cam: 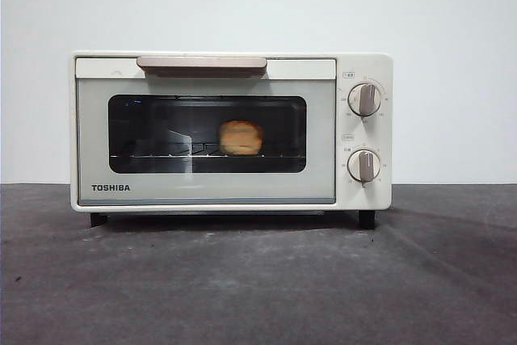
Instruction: The left arm flap open the oven, the right arm pick bread and place it into oven, the left arm flap close the oven
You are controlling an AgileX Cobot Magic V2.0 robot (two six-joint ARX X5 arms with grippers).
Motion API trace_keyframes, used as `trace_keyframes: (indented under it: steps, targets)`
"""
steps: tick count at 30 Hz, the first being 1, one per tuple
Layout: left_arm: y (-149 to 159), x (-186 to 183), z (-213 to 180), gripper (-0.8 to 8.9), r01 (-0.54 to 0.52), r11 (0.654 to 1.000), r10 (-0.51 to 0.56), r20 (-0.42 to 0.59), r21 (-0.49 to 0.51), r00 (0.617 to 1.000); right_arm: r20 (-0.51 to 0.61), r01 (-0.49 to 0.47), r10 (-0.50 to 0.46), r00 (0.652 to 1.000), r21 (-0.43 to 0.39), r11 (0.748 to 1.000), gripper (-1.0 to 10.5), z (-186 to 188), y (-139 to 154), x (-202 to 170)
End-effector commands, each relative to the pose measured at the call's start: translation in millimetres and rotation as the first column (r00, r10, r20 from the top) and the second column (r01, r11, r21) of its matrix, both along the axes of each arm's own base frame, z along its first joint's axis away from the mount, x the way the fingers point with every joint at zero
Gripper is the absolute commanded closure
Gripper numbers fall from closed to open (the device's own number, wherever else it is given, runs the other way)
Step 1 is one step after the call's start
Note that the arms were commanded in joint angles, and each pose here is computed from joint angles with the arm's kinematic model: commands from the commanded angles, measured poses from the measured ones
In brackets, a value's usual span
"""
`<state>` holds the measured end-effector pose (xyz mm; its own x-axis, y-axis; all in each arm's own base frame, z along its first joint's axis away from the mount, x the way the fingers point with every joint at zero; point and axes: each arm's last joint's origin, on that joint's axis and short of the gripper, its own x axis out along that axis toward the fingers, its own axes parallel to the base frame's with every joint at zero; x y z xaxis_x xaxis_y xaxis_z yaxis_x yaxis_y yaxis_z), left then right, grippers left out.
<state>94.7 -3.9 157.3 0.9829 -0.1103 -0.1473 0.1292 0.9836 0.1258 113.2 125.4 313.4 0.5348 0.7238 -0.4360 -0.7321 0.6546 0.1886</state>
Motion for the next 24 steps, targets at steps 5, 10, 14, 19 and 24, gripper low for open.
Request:
trace_keyframes:
  steps: [5,10,14,19,24]
  targets:
    - [0,1,-7,7.97,-0.005,1.0,0.005,-0.026,-0.005,1.0,0.019,-0.014,0.014,1.0,0.005,1.0,9.4,4,2,0]
    - [0,1,-7,7.97,-0.005,1.0,0.005,-0.026,-0.004,1.0,0.107,0.055,-0.053,0.993,-0.016,0.998,9.4,9,-13,3]
    - [0,1,-7,7.97,-0.005,1.0,0.005,-0.026,-0.005,1.0,0.147,0.189,-0.19,0.971,0.023,0.982,9.4,12,-39,5]
    - [0,1,-7,7.97,-0.005,1.0,0.005,-0.026,-0.005,1.0,0.256,0.37,-0.374,0.891,0.066,0.927,9.4,4,-73,4]
    - [0,1,-7,7.97,-0.006,1.0,0.005,-0.026,-0.005,1.0,0.371,0.516,-0.534,0.76,0.155,0.842,9.4,-23,-98,-1]
